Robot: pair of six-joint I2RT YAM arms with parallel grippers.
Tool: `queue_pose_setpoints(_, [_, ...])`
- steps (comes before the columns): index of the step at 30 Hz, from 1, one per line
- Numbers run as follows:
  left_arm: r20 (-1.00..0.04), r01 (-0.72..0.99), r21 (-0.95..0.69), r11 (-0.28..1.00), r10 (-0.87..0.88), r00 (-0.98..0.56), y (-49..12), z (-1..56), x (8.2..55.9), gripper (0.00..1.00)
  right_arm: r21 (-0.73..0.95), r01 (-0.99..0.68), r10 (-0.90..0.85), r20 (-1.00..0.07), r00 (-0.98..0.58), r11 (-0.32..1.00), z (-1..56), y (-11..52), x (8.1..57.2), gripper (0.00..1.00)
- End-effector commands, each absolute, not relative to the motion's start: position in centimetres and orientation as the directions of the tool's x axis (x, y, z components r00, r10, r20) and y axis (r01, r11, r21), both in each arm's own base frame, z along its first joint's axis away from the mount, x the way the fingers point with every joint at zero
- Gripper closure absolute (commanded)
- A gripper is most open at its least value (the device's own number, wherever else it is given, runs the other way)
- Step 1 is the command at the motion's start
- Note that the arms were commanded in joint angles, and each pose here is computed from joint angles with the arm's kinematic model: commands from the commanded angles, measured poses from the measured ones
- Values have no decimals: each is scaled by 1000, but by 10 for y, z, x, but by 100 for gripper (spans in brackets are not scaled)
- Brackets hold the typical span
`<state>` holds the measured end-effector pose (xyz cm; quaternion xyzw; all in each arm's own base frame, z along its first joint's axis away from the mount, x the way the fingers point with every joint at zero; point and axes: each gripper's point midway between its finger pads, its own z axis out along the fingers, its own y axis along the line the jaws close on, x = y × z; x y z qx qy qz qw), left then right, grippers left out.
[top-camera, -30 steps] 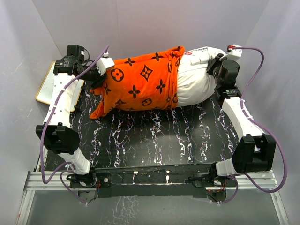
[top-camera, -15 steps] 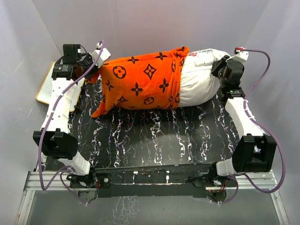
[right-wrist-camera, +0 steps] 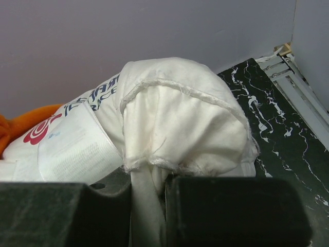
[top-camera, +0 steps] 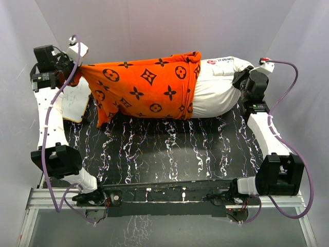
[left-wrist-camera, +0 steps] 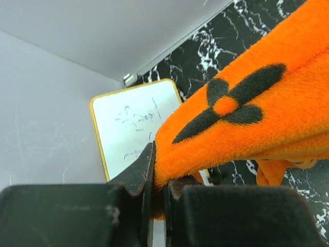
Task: Remove the pillowcase from the pillow
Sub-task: Remove the pillow from the pillowcase.
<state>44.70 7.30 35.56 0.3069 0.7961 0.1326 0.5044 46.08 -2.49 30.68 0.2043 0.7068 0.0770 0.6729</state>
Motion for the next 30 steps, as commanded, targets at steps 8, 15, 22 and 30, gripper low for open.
queue_pose_setpoints(8, [-691,-50,622,781,517,-505,242,390,381,100,433,483,395,-900,184,761,312,-138,432,91])
queue_pose_setpoints(15, [-705,-40,576,817,471,-531,260,368,358,100,474,448,445,-878,175,758,312,-137,439,91])
queue_pose_setpoints(22, [-726,389,376,841,528,-441,106,342,383,48,484,247,474,-874,105,839,334,-78,461,92])
queue_pose_setpoints(30, [-809,698,271,663,550,-208,-61,395,380,11,460,174,448,-888,108,871,361,-52,452,92])
